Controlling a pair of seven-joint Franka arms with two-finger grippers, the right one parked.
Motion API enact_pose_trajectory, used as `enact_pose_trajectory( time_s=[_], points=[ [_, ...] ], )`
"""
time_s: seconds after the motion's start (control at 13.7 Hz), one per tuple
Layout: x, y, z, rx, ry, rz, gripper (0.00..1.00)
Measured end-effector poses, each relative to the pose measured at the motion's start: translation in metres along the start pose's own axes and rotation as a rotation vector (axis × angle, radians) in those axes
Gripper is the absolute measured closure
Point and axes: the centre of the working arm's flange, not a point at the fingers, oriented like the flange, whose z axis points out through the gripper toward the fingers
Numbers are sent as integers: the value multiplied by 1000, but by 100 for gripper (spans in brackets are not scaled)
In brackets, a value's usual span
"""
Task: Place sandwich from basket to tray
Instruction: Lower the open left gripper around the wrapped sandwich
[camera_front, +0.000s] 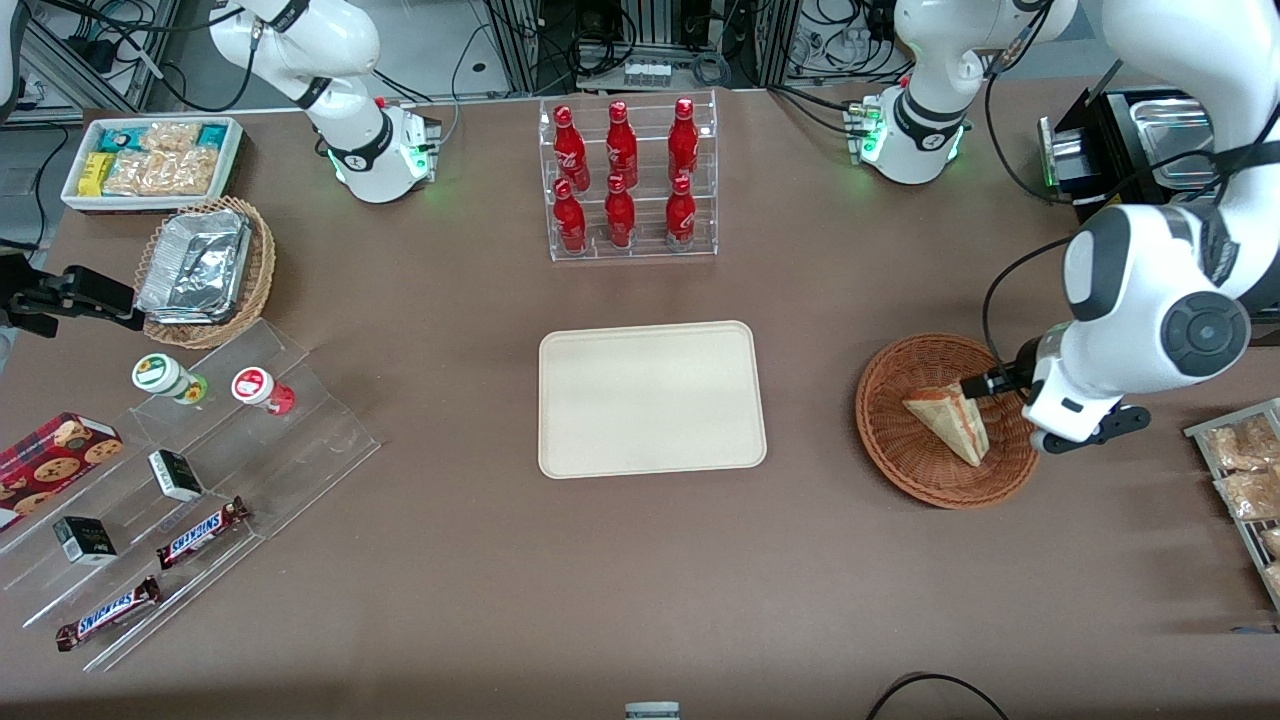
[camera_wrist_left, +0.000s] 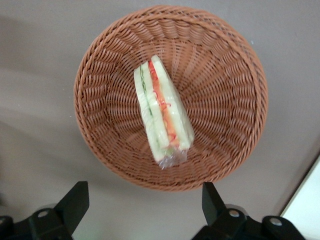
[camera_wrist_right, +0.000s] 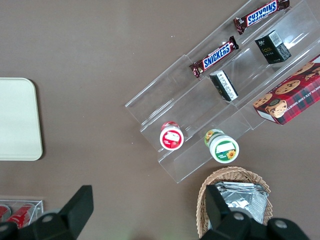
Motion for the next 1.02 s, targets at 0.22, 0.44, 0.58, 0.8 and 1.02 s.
enact_pose_trajectory(
  time_s=[0.22,0.44,0.58,0.8,1.02],
  points=[
    [-1,17,25,-14,34,-124,0],
    [-3,17,44,-31,60,-178,0],
    [-3,16,54,-39,71,-196,0],
    [-6,11,68,-56,98,-206,0],
    [-12,6,88,-81,137,-215,0]
  ],
)
